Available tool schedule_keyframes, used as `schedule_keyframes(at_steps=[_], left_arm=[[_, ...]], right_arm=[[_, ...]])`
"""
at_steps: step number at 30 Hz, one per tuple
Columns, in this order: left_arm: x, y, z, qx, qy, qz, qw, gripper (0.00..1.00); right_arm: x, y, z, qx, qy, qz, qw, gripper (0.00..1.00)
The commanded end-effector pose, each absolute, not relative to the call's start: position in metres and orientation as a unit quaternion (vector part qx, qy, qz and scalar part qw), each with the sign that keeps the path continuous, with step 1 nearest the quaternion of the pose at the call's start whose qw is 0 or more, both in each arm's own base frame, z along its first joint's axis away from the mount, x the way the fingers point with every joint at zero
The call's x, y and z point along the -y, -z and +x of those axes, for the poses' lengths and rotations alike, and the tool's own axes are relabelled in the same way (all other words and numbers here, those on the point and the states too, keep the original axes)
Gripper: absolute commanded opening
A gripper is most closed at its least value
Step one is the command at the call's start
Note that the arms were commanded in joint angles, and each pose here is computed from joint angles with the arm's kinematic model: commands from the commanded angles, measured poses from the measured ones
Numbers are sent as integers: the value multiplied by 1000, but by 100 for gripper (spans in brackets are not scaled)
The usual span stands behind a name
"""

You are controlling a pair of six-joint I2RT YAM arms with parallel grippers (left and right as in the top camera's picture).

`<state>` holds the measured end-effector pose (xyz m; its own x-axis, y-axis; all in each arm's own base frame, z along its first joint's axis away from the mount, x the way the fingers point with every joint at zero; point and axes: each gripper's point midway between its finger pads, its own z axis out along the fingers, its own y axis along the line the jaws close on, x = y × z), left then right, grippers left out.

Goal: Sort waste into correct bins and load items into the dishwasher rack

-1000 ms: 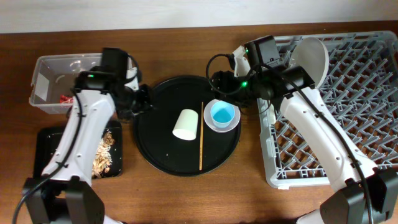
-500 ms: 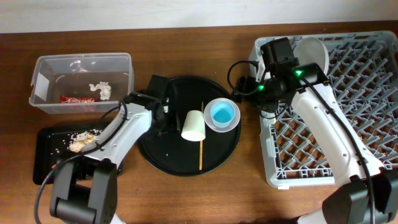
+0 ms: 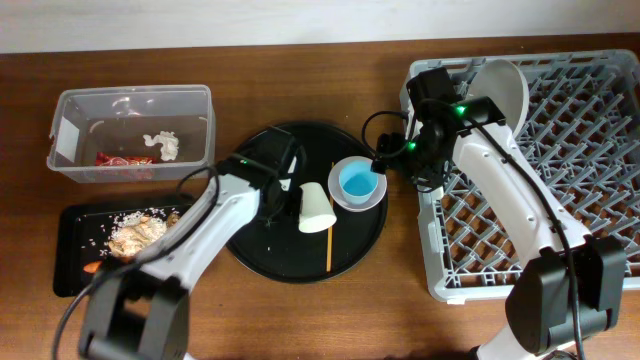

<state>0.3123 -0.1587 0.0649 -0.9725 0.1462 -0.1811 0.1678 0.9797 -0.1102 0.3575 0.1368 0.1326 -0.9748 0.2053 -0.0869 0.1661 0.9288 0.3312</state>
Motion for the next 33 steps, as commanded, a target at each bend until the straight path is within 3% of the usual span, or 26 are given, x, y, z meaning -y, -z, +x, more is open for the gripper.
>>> schedule_keyframes(at_steps=[1,7,24,33], left_arm=[[168,-96,309,-980,65,130,133,51],[183,-75,290,-971,13,191,145,56],[170,-69,325,-961,-46,134,238,56],[142,-68,332,-968,-63,73,231,46]], right_arm=[[-134,-128,357,-982,-154,94,57,79],[-134,-128,355,-982,-152,95,54,80],[-134,-127,352,-985,-151,64,52,80],[-137,-156,361,-984,-157,32,78,84]])
